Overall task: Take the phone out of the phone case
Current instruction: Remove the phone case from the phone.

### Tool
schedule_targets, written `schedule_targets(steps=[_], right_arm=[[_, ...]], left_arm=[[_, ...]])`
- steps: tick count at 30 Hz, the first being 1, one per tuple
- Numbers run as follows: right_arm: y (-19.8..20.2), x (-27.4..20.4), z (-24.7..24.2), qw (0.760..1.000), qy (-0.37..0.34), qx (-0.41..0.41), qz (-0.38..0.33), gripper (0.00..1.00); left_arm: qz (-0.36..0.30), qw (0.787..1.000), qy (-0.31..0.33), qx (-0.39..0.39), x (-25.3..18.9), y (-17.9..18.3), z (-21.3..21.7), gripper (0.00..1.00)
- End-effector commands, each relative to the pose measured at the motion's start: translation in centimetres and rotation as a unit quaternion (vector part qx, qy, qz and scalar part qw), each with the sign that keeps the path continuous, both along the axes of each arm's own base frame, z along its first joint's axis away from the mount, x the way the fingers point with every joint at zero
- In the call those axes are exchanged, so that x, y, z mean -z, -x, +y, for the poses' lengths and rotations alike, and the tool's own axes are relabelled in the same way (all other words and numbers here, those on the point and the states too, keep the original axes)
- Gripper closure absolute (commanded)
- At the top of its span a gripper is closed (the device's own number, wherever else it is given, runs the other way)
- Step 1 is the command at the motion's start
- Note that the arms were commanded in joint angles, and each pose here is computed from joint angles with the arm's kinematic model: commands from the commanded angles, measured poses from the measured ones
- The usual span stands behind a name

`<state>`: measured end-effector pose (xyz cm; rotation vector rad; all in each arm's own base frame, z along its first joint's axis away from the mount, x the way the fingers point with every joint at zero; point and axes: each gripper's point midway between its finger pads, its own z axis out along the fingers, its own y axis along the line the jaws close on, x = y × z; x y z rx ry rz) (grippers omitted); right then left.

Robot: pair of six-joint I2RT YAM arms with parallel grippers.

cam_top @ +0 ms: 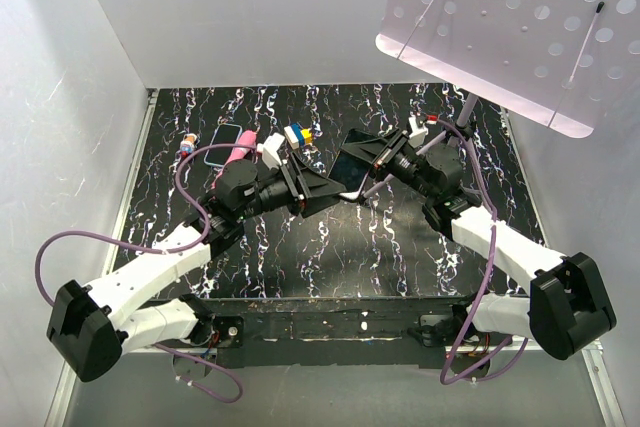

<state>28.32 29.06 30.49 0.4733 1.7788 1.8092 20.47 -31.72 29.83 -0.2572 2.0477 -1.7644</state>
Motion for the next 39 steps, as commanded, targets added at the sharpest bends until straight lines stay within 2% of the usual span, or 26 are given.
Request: schedule_targets(steps=[1, 3, 5, 17, 21, 26, 31, 39], right_arm=[[8.3, -9.9, 1.7, 0.978, -0.096, -0.156, -0.098, 0.99], [8.4, -9.3, 1.8, 0.978, -0.093, -0.161, -0.096, 0.99], [8.7, -9.3, 1.9, 0.975, -0.098, -0.173, -0.101, 0.99], [10.5, -7.7, 2.6, 0.965, -0.038, -0.228, -0.128, 0.99], [11.3, -7.0, 3.4, 0.961, -0.023, -0.241, -0.136, 0.99], [11.7, -6.7, 3.4, 0.960, -0.017, -0.243, -0.139, 0.99], [12.1, -7.0, 3.2, 0.960, -0.014, -0.239, -0.143, 0.99], [12.5, -6.3, 3.0, 0.962, -0.007, -0.248, -0.118, 0.99]], left_arm=[[0.001, 0.994, 0.030, -0.108, 0.6, -4.8, 1.0, 0.47], [-0.013, 0.993, 0.061, -0.100, -0.5, -4.9, 0.7, 0.47], [-0.012, 0.994, 0.055, -0.095, -0.6, -4.9, 0.7, 0.48], [-0.029, 0.985, 0.120, -0.121, -4.3, -4.6, 3.3, 0.52], [-0.007, 0.981, 0.114, -0.155, -3.9, -5.2, 4.1, 0.57], [-0.012, 0.976, 0.085, -0.201, -4.0, -6.4, 5.2, 0.58], [-0.042, 0.962, 0.089, -0.256, -4.9, -7.4, 7.0, 0.59], [-0.087, 0.950, 0.121, -0.274, -6.3, -6.9, 8.3, 0.61]])
